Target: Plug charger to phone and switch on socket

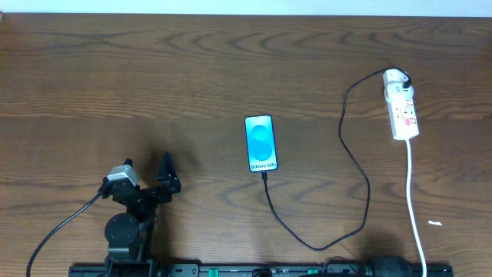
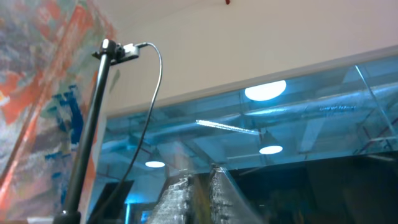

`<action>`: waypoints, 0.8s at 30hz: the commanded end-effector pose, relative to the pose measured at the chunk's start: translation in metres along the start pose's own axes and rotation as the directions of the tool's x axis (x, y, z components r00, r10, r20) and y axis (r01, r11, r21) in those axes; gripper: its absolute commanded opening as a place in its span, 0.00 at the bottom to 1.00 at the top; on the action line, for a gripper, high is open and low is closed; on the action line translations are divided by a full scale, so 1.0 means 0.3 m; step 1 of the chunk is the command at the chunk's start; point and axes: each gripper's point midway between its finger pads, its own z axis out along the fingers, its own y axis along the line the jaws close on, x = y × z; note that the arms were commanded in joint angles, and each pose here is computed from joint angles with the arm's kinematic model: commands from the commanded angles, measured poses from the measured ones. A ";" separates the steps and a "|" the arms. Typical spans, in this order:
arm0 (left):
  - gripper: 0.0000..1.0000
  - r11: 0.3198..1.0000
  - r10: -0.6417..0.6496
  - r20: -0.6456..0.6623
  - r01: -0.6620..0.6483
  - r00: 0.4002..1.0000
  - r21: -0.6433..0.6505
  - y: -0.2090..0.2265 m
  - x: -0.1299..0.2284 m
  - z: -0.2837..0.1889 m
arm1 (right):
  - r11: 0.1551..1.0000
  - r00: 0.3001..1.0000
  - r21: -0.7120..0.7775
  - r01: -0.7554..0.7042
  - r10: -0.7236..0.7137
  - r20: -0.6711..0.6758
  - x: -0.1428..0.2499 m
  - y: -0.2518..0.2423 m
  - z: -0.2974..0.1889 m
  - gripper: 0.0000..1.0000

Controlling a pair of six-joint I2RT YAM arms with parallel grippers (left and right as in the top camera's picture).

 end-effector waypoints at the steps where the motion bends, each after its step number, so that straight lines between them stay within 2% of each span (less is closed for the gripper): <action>1: 0.98 0.999 -0.001 -0.050 -0.002 0.999 -0.044 0.036 0.051 0.002 | 1.000 1.000 0.020 0.006 -0.006 0.023 -0.016 -0.013 -0.023 0.23; 5: 0.98 0.999 -0.001 -0.050 -0.002 0.999 -0.044 0.036 0.051 0.002 | 0.996 0.999 0.090 0.002 -0.005 0.037 -0.023 -0.054 -0.025 0.33; 13: 0.98 0.999 -0.001 -0.050 -0.002 0.999 -0.044 0.036 0.051 0.002 | 0.995 0.999 0.094 -0.010 0.007 0.033 -0.007 -0.074 -0.013 0.43; 22: 0.98 0.999 -0.001 -0.050 -0.002 0.999 -0.044 0.036 0.051 0.002 | 0.995 0.999 0.095 -0.010 0.008 0.031 -0.005 -0.075 -0.013 0.48; 24: 0.98 0.999 -0.001 -0.050 -0.002 0.999 -0.044 0.036 0.051 0.002 | 0.995 1.000 0.096 -0.011 0.008 0.026 0.004 -0.078 -0.008 0.56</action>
